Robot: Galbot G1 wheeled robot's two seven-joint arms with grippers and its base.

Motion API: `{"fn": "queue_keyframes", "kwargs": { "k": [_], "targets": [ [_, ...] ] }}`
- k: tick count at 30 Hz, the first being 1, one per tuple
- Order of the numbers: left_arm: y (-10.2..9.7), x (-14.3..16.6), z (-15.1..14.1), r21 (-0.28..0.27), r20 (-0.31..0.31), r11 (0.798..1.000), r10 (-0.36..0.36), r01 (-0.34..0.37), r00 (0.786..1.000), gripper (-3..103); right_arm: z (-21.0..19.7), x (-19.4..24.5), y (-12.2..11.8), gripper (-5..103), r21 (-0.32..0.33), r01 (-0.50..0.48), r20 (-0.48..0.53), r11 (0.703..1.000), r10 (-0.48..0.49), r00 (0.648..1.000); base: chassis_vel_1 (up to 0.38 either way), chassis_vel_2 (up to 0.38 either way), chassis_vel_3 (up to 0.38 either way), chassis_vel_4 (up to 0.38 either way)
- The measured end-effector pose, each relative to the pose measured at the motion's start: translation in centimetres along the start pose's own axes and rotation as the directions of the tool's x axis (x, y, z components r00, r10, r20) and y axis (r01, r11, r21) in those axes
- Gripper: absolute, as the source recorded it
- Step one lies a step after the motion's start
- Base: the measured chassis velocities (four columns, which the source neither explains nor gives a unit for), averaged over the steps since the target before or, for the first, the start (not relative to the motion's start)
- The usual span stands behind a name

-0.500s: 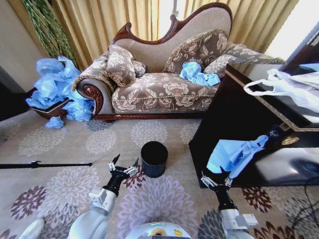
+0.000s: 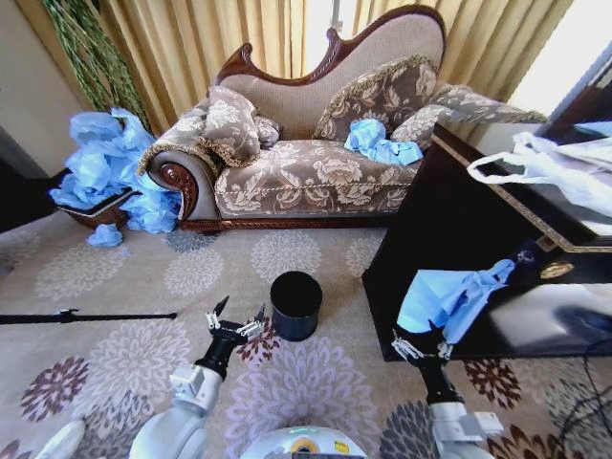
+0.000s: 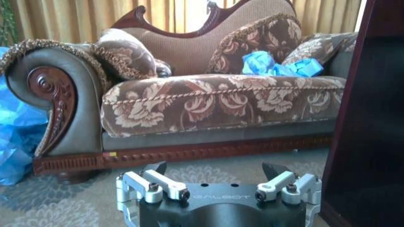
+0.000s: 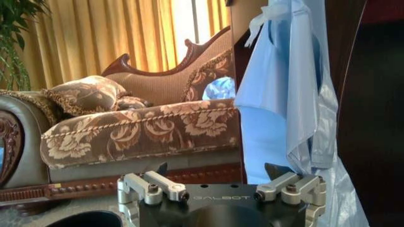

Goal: Place a garbage bag over the trash bin.

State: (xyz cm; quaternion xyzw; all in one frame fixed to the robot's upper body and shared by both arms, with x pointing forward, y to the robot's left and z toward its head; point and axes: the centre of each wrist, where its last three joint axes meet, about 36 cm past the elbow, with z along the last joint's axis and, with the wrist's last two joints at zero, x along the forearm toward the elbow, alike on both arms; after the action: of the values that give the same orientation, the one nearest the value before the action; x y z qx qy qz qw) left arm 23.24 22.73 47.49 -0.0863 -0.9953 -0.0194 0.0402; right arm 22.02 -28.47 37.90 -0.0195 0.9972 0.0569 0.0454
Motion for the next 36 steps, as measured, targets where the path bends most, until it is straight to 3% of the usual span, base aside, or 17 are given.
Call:
{"fn": "queue_keyframes", "kwargs": {
  "k": [8, 11, 12, 13, 16, 17, 19, 23, 27, 28, 31, 32, 35, 36],
  "targets": [
    [0.0, 0.3, 0.2, 0.023, -0.002, 1.0, -0.007, 0.007, 1.0, 100, 0.1, -0.1, -0.3, 100, -0.01, 0.001, 0.003, 1.0, -0.001, 1.0, 0.0, 0.0, 0.0, 0.0],
    [-0.2, 0.2, -0.1, 0.135, -0.023, 0.991, 0.025, -0.022, 0.999, 100, 0.1, -0.1, -0.2, 100, -0.014, 0.004, 0.002, 1.0, -0.004, 1.0, 0.0, 0.0, 0.0, 0.0],
    [-0.2, 0.2, -0.1, 0.135, -0.023, 0.991, 0.025, -0.022, 0.999, 100, 0.1, -0.1, -0.2, 100, -0.014, 0.004, 0.002, 1.0, -0.004, 1.0, 0.0, 0.0, 0.0, 0.0],
    [-0.3, 0.1, -0.2, 0.2, -0.036, 0.979, 0.046, -0.038, 0.998, 100, 0.2, -0.1, -0.1, 100, -0.014, 0.006, 0.001, 1.0, -0.006, 1.0, 0.0, 0.0, 0.0, 0.0],
    [-0.5, -0.6, -0.7, 0.393, -0.064, 0.916, 0.116, -0.082, 0.991, 100, 0.3, 0.0, -0.1, 100, -0.012, 0.012, -0.006, 1.0, -0.012, 1.0, 0.0, 0.0, 0.0, 0.0],
    [-0.5, -0.6, -0.7, 0.393, -0.064, 0.916, 0.116, -0.082, 0.991, 100, 0.3, 0.0, -0.1, 100, -0.012, 0.012, -0.006, 1.0, -0.012, 1.0, 0.0, 0.0, 0.0, 0.0],
    [-0.8, -1.5, -0.7, 0.479, -0.053, 0.87, 0.165, -0.12, 0.985, 100, 0.4, 0.1, -0.1, 100, -0.009, 0.018, -0.009, 1.0, -0.018, 1.0, 0.0, 0.0, 0.0, 0.0],
    [-0.9, -3.1, 0.1, 0.518, -0.013, 0.833, 0.235, -0.195, 0.972, 100, 0.5, 0.1, 0.0, 100, -0.005, 0.024, -0.013, 1.0, -0.024, 1.0, 0.0, 0.0, 0.0, 0.0],
    [-1.5, -4.6, -1.5, 0.634, 0.04, 0.717, 0.345, -0.291, 0.938, 100, 0.6, -0.1, 0.2, 100, -0.001, 0.027, -0.01, 1.0, -0.027, 1.0, 0.0, 0.0, 0.0, 0.0],
    [-1.5, -4.6, -1.5, 0.634, 0.04, 0.717, 0.345, -0.291, 0.938, 100, 0.6, -0.1, 0.2, 100, -0.001, 0.027, -0.01, 1.0, -0.027, 1.0, 0.0, 0.0, 0.0, 0.0],
    [-2.2, -6.3, -3.0, 0.685, 0.112, 0.614, 0.444, -0.392, 0.889, 100, 0.9, -0.3, 0.4, 100, 0.001, 0.027, -0.014, 1.0, -0.027, 1.0, 0.0, 0.0, 0.0, 0.0],
    [-2.2, -6.3, -3.0, 0.685, 0.112, 0.614, 0.444, -0.392, 0.889, 100, 0.9, -0.3, 0.4, 100, 0.001, 0.027, -0.014, 1.0, -0.027, 1.0, 0.0, 0.0, 0.0, 0.0],
    [-3.7, -8.1, -4.5, 0.744, 0.166, 0.478, 0.545, -0.467, 0.822, 100, 1.4, -0.4, 0.6, 100, 0.011, 0.029, -0.025, 1.0, -0.029, 0.999, 0.0, 0.0, 0.0, 0.0],
    [-3.7, -8.1, -4.5, 0.744, 0.166, 0.478, 0.545, -0.467, 0.822, 100, 1.4, -0.4, 0.6, 100, 0.011, 0.029, -0.025, 1.0, -0.029, 0.999, 0.0, 0.0, 0.0, 0.0]
  ]
}}
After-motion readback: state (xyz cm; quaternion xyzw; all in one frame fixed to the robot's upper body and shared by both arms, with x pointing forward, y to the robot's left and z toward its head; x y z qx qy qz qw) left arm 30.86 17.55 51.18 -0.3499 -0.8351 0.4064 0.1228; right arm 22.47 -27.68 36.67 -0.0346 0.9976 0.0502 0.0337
